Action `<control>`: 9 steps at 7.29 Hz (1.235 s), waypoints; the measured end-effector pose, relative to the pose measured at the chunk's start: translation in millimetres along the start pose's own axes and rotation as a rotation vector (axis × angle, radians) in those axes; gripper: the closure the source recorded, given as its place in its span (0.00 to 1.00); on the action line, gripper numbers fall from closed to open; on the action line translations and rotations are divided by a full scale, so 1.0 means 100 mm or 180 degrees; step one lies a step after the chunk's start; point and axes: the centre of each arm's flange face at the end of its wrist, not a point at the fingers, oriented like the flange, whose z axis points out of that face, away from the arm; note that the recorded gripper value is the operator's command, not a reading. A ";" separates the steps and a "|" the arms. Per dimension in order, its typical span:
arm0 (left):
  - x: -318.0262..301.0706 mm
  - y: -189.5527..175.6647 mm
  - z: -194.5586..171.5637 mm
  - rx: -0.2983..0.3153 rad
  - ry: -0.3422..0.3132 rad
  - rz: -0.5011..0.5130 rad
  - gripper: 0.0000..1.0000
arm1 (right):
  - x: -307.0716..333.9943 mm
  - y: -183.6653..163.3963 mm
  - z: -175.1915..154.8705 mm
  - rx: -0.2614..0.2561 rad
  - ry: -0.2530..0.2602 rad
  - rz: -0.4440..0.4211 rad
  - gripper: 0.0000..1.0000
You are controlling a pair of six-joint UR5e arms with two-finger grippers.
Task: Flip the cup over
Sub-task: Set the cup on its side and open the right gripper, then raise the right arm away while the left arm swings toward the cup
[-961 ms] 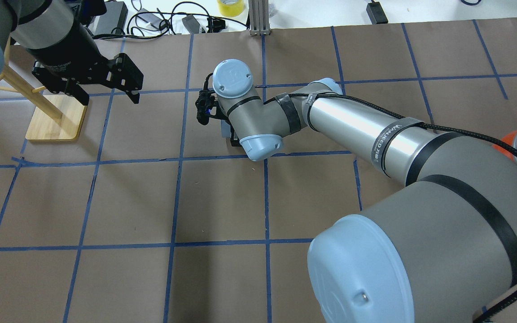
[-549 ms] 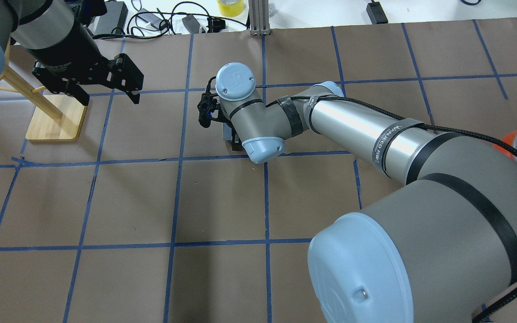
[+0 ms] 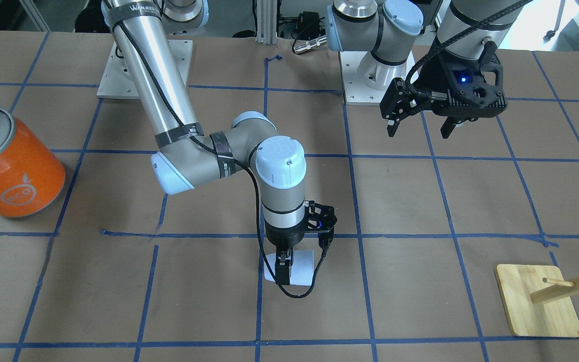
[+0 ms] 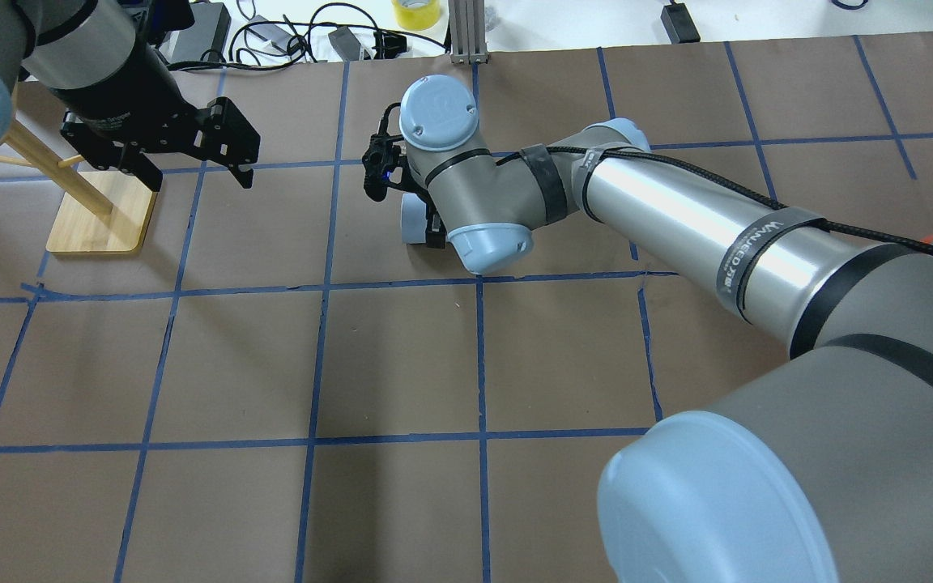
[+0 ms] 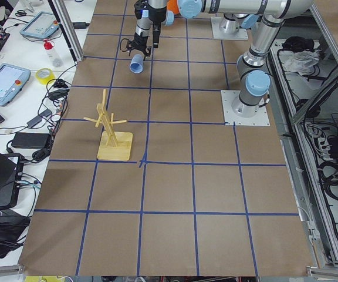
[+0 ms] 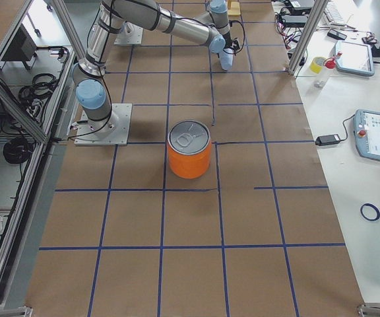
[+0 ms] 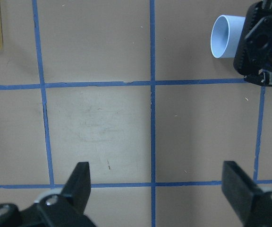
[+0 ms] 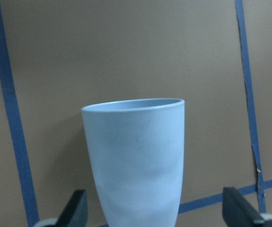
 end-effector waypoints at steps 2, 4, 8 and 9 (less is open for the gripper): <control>0.00 -0.03 0.04 -0.0017 -0.0007 -0.0001 0.00 | 0.27 0.36 -0.61 -0.0069 -0.0005 0.0188 0.00; 0.00 -0.04 0.05 -0.0024 -0.0006 -0.0008 0.00 | 0.52 0.96 -1.22 -0.0233 -0.0125 0.0477 0.00; -0.01 -0.05 0.07 -0.0036 -0.0026 -0.0008 0.00 | 0.80 2.26 -2.39 -0.0508 -0.0008 0.1435 0.00; -0.01 -0.05 0.08 -0.0037 -0.0031 -0.0008 0.00 | 0.79 2.55 -2.53 -0.0698 -0.0022 0.1924 0.00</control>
